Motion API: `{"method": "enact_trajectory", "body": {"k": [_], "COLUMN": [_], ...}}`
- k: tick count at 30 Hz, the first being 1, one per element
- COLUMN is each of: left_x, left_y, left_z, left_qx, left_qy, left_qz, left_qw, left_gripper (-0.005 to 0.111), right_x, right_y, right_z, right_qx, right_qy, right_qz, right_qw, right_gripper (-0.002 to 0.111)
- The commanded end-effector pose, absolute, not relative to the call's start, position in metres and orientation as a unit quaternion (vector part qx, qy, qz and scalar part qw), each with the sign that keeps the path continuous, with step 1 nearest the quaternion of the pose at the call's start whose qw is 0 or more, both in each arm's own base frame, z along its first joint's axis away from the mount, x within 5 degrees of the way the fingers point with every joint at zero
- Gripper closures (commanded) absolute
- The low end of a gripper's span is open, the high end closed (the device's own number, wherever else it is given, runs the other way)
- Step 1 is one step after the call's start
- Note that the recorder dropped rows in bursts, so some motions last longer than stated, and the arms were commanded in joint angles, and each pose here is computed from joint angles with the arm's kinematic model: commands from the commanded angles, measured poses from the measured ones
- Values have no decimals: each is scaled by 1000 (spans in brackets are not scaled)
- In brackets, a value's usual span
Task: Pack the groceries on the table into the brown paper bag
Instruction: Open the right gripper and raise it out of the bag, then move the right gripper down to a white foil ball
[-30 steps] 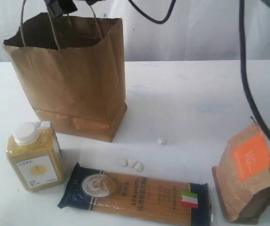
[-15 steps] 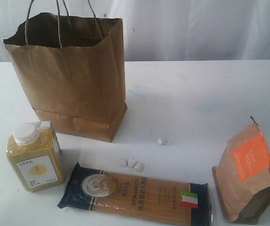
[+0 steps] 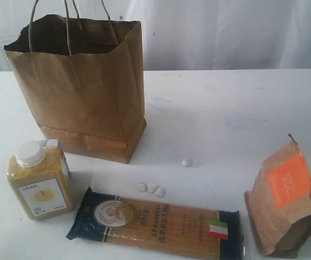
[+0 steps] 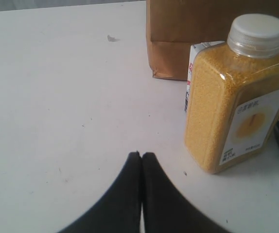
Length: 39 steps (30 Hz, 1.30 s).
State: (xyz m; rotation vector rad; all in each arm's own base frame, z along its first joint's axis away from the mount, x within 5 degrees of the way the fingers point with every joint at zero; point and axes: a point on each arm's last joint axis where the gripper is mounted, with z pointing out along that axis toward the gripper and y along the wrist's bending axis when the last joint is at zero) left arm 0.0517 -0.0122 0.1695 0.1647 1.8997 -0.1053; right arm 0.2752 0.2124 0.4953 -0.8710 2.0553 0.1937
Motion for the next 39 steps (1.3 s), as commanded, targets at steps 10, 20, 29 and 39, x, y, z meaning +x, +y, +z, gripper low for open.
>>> {"method": "enact_trajectory", "body": {"k": [10, 20, 29, 39], "left_x": [52, 52, 52, 52], "left_y": [-12, -12, -12, -12], "left_z": [170, 170, 170, 170], "left_qx": [64, 65, 65, 65], "left_qy": [809, 810, 810, 810], "left_qz": [-49, -49, -49, -49], "left_qw": [582, 581, 581, 581], "left_gripper": [107, 107, 107, 107], "right_x": [226, 231, 209, 207], "right_y": [151, 163, 154, 154], "right_z": [465, 335, 315, 313], "right_qx": [-302, -333, -320, -245], "right_qy": [868, 893, 850, 864], "right_qz": [-12, -9, 66, 113], "right_qw": [394, 303, 413, 425], "right_gripper": [38, 62, 62, 62]}}
